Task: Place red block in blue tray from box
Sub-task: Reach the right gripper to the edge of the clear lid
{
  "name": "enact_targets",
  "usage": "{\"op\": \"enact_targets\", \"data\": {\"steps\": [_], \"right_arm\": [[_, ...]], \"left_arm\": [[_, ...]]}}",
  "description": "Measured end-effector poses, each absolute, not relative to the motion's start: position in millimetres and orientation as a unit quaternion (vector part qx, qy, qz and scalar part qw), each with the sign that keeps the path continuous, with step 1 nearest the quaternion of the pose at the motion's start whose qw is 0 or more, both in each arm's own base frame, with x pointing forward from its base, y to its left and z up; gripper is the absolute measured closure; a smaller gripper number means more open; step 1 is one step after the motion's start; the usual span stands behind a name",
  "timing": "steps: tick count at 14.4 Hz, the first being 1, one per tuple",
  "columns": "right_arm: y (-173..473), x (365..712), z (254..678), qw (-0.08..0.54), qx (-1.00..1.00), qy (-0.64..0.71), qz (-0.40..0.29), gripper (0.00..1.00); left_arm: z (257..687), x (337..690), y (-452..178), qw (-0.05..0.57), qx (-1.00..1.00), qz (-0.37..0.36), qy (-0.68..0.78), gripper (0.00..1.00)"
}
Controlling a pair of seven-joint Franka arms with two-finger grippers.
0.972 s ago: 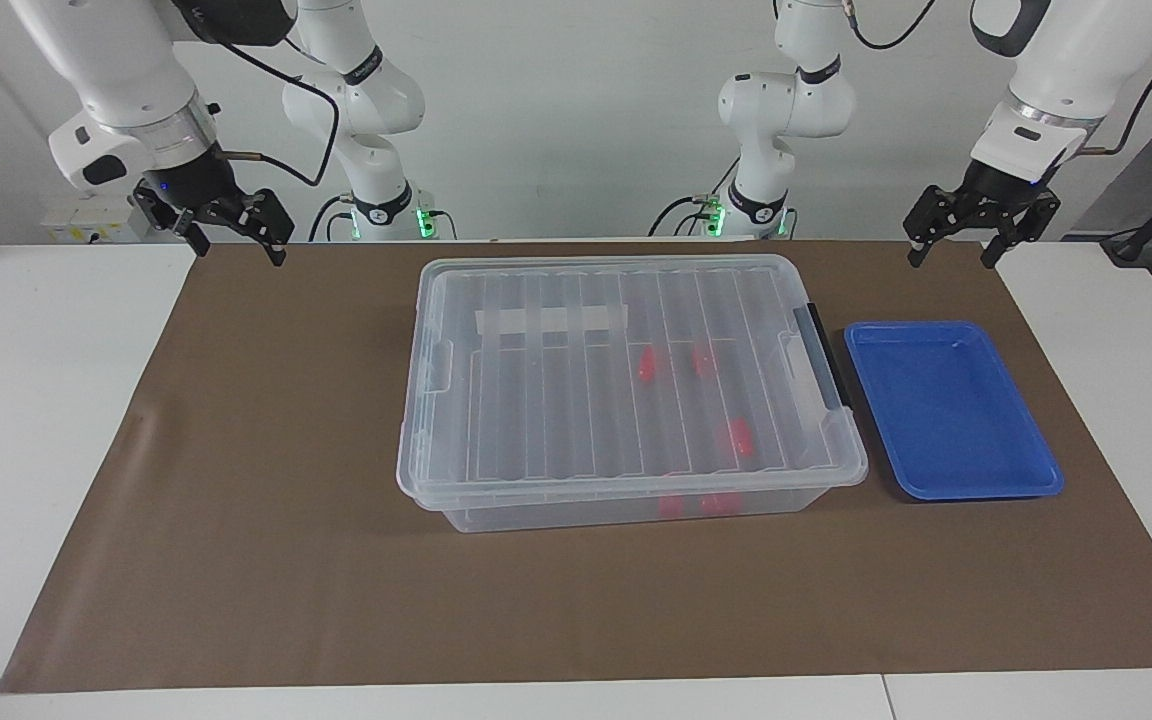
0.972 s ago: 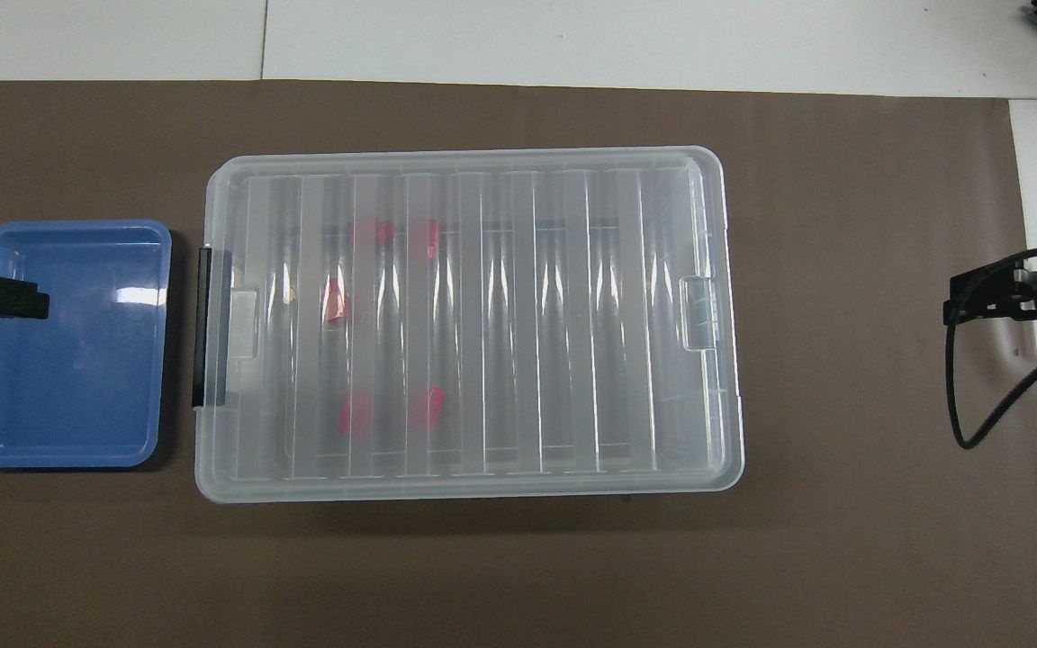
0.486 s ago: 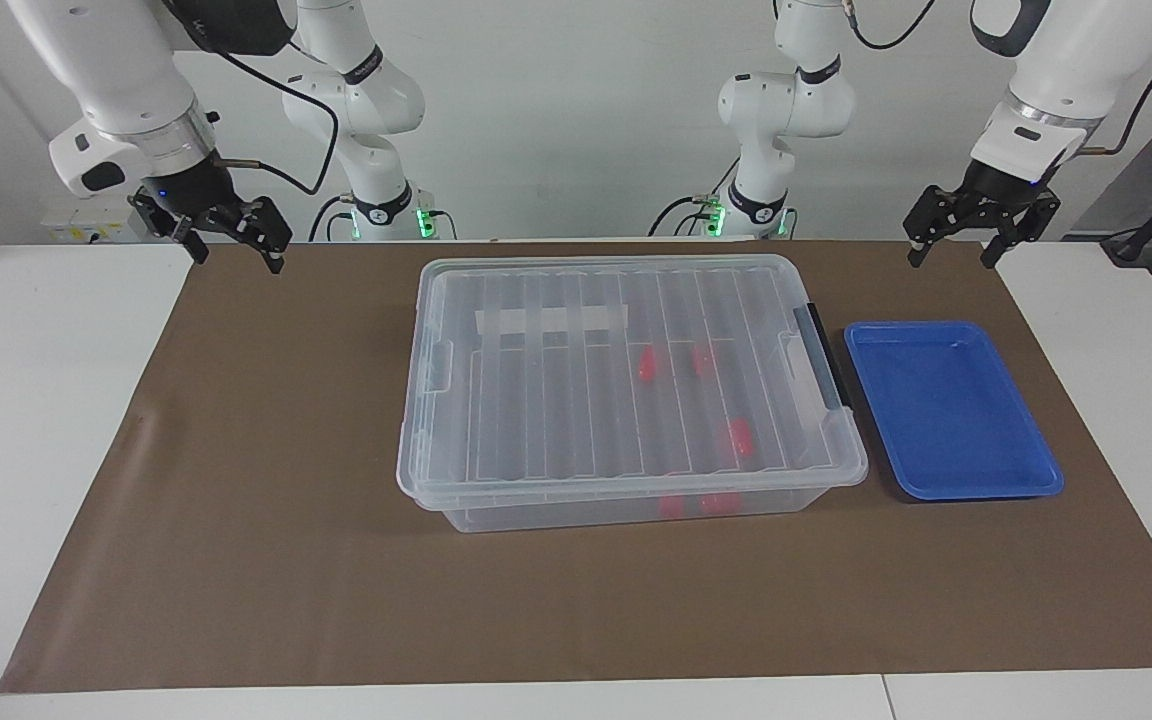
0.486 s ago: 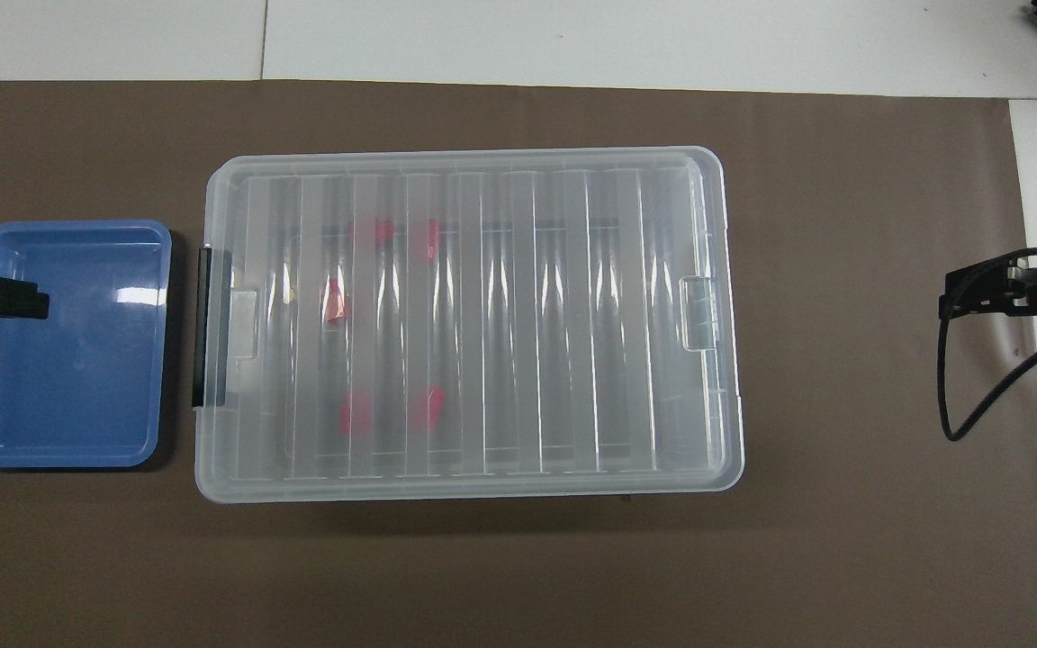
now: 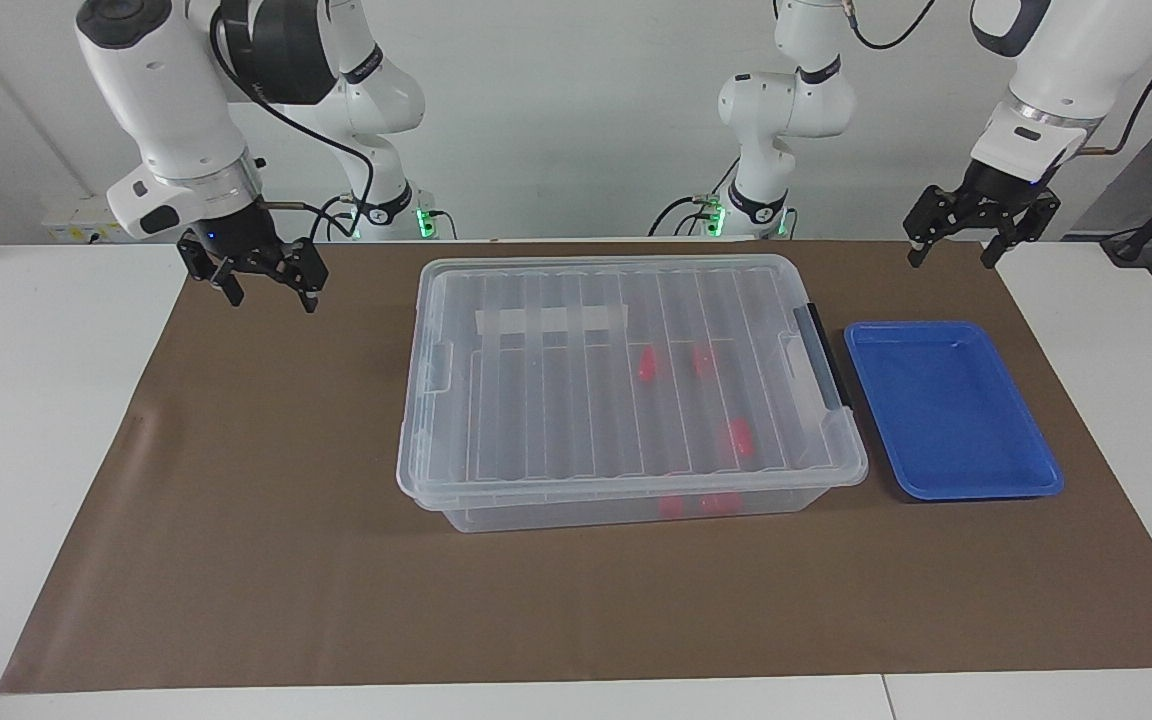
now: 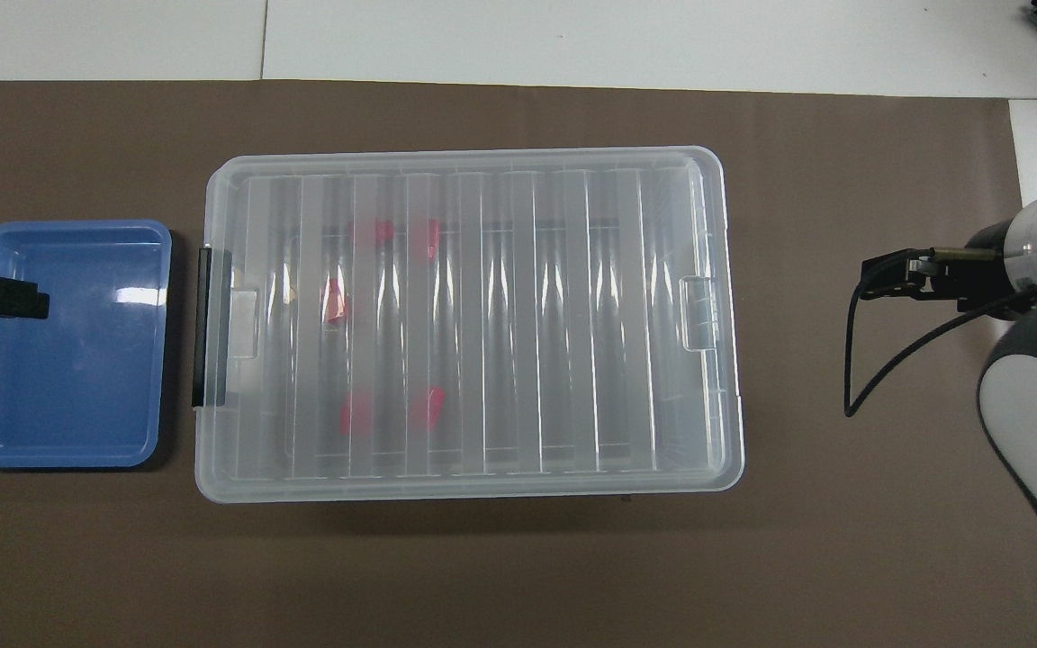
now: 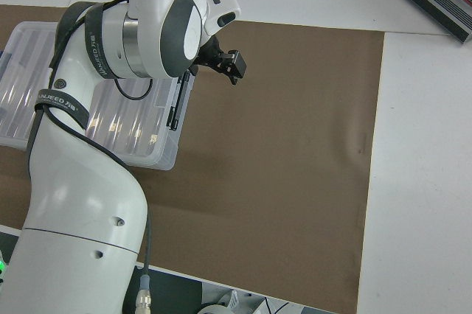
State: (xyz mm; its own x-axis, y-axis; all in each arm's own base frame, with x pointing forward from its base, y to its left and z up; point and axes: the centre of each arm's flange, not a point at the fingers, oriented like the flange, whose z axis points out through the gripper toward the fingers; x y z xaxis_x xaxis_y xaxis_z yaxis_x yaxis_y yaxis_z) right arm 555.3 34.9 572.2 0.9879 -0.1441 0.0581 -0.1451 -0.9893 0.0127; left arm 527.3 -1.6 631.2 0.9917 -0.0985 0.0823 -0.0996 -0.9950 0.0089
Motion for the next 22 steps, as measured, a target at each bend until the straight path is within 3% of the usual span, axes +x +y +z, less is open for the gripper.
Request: {"op": "enact_targets", "data": {"steps": [15, 22], "right_arm": [[148, 573, 489, -0.019, 0.998, -0.052, 0.035, 0.00], [149, 579, 466, -0.018, 0.998, -0.050, 0.032, 0.01]], "left_arm": [[631, 527, -2, 0.007, 0.998, 0.041, -0.050, 0.00], [631, 527, -2, 0.007, 0.998, 0.041, -0.050, 0.00]]}}
